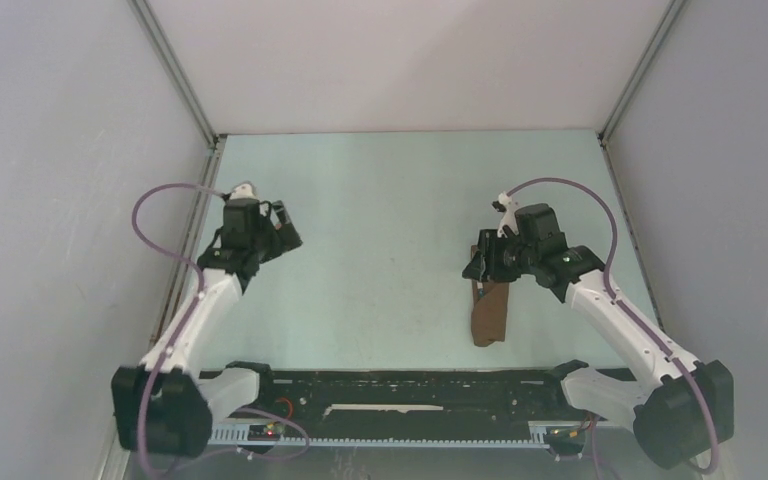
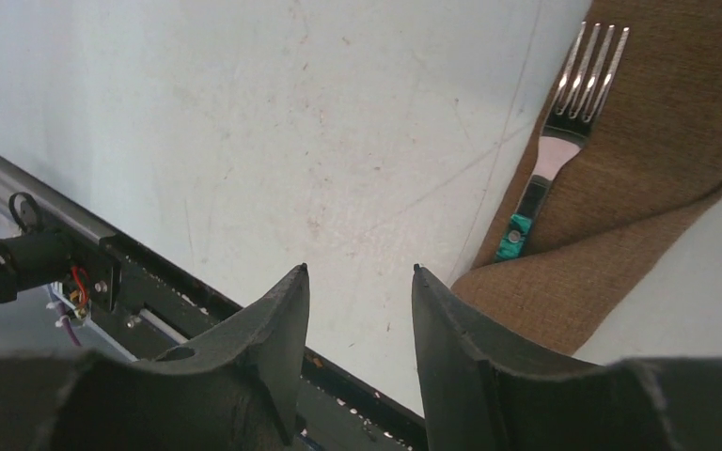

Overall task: Fold the napkin into a case and place the utensils inside
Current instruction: Pick up the knife from the corner of the board.

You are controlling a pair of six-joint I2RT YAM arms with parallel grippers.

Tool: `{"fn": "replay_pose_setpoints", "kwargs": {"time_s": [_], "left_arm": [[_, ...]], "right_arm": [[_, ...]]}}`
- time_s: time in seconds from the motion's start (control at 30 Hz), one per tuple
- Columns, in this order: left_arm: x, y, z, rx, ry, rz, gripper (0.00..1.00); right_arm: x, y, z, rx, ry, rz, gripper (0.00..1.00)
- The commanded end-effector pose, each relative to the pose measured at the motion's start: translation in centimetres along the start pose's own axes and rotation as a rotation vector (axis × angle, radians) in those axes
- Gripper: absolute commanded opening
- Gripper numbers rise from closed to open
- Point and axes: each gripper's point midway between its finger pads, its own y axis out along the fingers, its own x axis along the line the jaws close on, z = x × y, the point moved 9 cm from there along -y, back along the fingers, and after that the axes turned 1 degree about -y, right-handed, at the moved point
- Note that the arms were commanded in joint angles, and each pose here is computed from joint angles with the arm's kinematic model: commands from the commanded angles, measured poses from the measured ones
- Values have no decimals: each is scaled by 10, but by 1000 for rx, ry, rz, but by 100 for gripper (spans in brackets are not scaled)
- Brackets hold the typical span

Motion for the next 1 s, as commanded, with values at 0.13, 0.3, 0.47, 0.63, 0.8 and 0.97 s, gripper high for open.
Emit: {"fn": "replay_pose_setpoints", "kwargs": {"time_s": [0.13,0.3,0.47,0.63,0.8,0.97], "left_arm": [[49,71,-47,238,162,-362,88],[78,114,-61,429,179,-361,78],[76,143,-63,513,221,-243,80],[85,156,-49,634,246,-273,80],[88,166,-38,700,231,-253,75],[86,170,-24,761,229,-237,51]], "right_arm": [[8,-3,6,1,-27,-105,52],[9,-11,12,-15,-26,-117,52],[8,-13,14,-17,-31,-121,52],[8,-15,15,-15,-32,-130,52],[9,-14,14,-16,-28,-137,52],[9,-13,12,-19,-26,-138,52]]}}
